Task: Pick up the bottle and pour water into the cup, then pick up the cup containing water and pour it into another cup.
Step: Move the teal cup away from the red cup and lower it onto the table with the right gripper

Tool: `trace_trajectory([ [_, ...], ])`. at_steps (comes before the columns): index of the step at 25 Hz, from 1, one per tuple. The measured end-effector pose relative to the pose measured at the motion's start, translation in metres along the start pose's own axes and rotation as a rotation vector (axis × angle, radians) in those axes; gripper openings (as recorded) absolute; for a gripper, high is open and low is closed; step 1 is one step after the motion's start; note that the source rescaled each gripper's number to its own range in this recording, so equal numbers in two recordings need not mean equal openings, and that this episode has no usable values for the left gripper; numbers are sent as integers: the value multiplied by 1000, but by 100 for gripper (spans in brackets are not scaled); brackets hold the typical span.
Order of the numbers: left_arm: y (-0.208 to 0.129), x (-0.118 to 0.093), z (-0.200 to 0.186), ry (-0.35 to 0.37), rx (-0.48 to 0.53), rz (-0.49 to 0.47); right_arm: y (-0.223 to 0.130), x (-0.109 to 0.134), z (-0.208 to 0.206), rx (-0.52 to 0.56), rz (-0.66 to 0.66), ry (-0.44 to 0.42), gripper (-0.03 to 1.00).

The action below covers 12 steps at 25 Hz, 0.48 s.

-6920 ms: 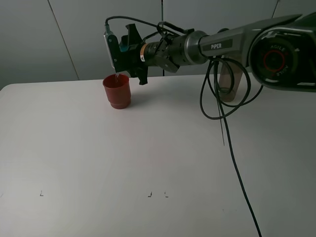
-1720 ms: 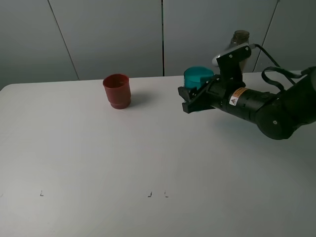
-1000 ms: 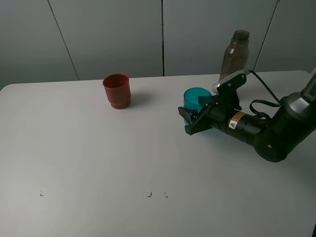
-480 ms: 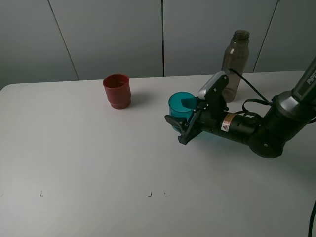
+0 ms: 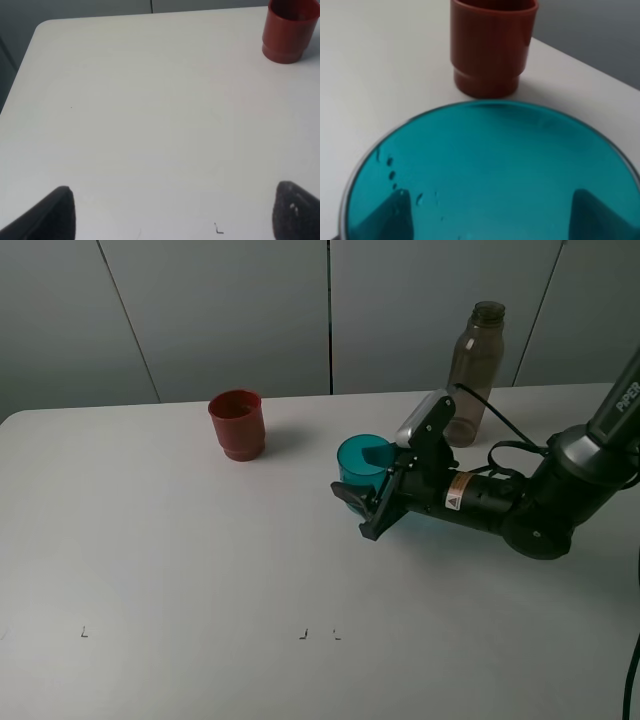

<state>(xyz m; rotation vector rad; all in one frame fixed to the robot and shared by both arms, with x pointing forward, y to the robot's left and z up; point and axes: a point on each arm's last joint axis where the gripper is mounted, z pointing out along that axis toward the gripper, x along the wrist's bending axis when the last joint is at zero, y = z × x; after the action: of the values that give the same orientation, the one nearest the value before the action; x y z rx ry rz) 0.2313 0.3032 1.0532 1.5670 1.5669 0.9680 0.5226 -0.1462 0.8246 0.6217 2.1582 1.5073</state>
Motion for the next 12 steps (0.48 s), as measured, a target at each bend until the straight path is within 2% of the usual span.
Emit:
trace_trajectory([
  [12,0,0,0,0,0,0,-8,2,12,-17,-49,75,4],
])
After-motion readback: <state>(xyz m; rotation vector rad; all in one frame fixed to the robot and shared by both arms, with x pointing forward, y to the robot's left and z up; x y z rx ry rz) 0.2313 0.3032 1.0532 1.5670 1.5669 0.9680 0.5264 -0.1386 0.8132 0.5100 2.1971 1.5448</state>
